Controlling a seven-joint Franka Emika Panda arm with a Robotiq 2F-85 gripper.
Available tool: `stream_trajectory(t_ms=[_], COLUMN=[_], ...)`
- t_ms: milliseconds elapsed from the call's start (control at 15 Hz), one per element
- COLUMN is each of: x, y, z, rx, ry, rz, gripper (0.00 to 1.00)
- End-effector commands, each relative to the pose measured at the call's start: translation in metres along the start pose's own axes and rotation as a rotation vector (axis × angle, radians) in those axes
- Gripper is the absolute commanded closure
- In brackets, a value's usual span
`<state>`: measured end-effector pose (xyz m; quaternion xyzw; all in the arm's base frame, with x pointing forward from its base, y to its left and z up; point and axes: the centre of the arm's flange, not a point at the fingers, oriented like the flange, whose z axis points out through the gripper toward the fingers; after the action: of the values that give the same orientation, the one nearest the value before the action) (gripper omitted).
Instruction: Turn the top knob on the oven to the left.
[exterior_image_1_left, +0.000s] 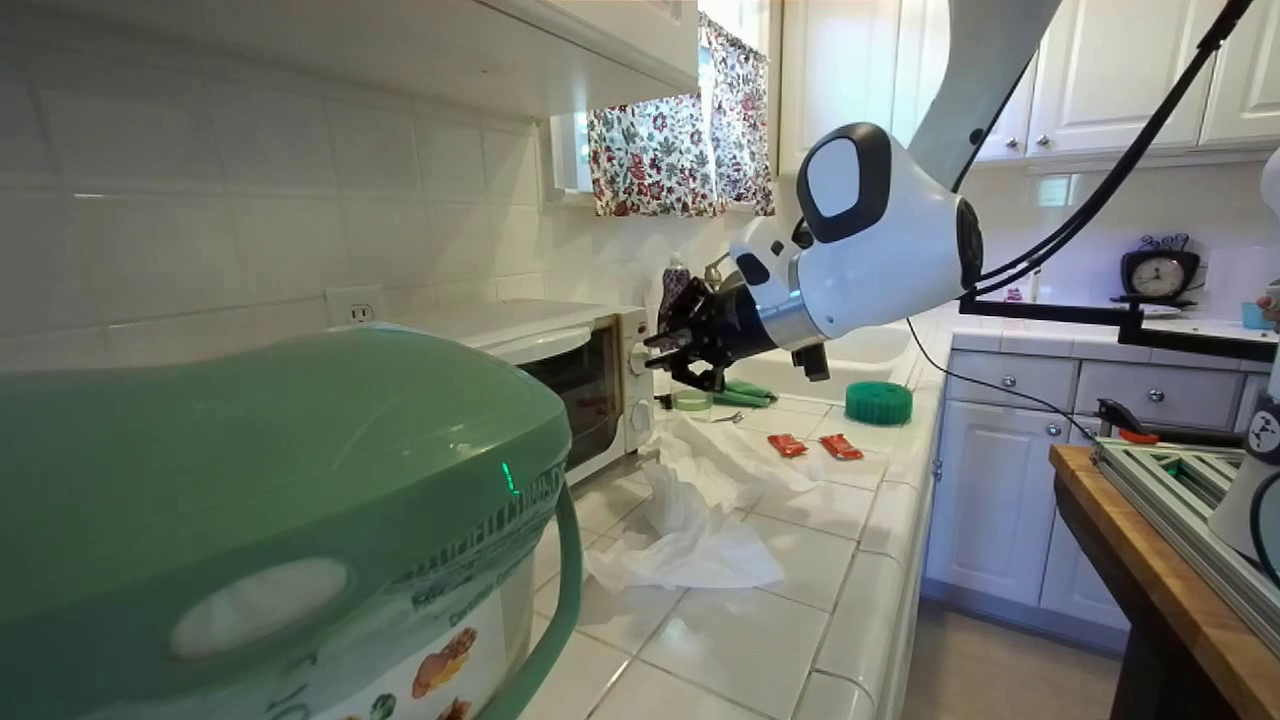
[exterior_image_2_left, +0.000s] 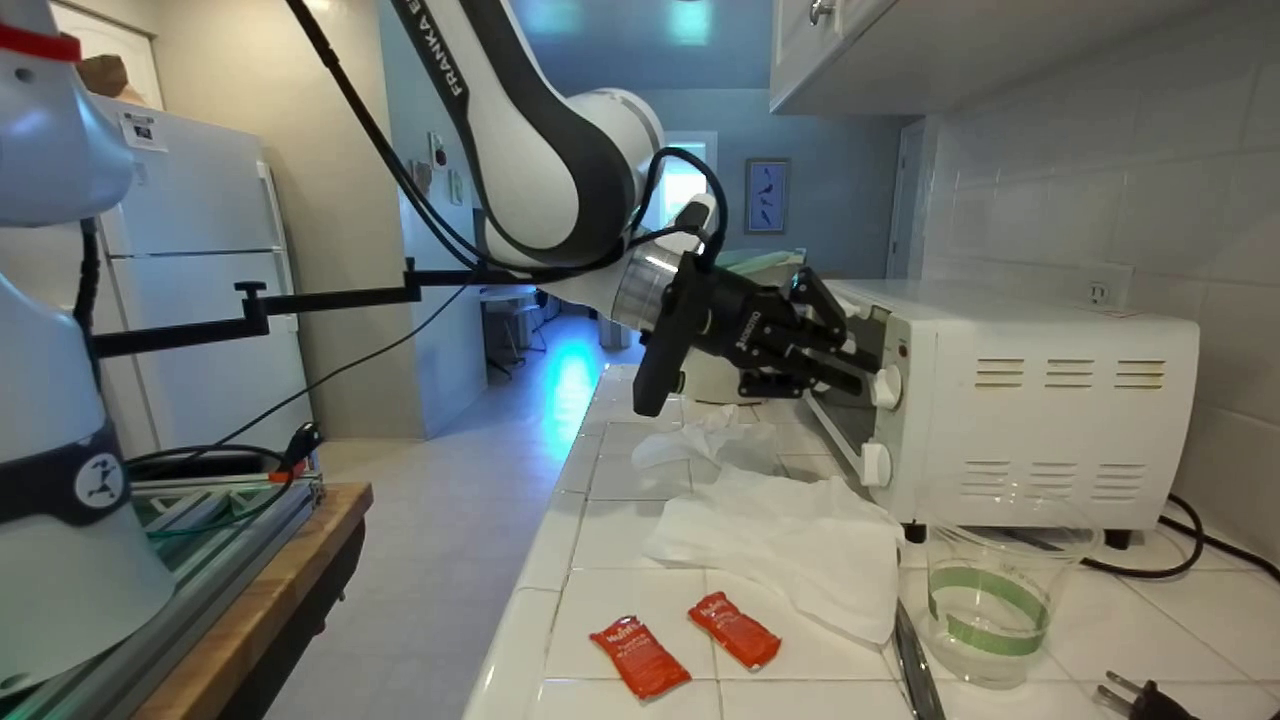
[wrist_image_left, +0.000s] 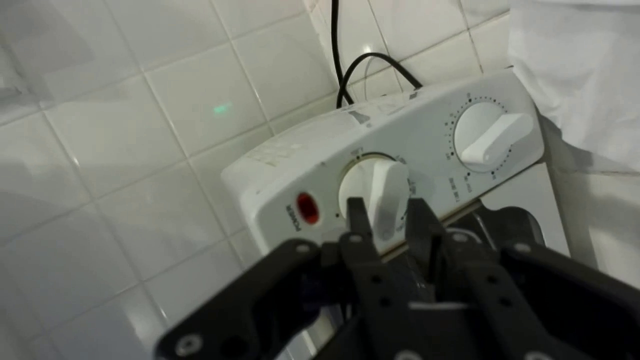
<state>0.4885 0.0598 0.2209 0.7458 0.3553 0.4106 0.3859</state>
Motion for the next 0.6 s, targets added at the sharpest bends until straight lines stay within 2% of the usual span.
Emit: stream_trajectory(t_ms=[0, 467, 533], x=[-0.0199, -0.0210, -0.0212], y=[0.0013, 0.0009, 0.0011], z=[0.0011, 0.0056, 0.0061], rx=[-0.021, -0.021, -0.021], ry=[0.010, 0.016, 0.018], rz=[0.013, 0.008, 0.010], gripper=[0.74, 0.70, 0.68])
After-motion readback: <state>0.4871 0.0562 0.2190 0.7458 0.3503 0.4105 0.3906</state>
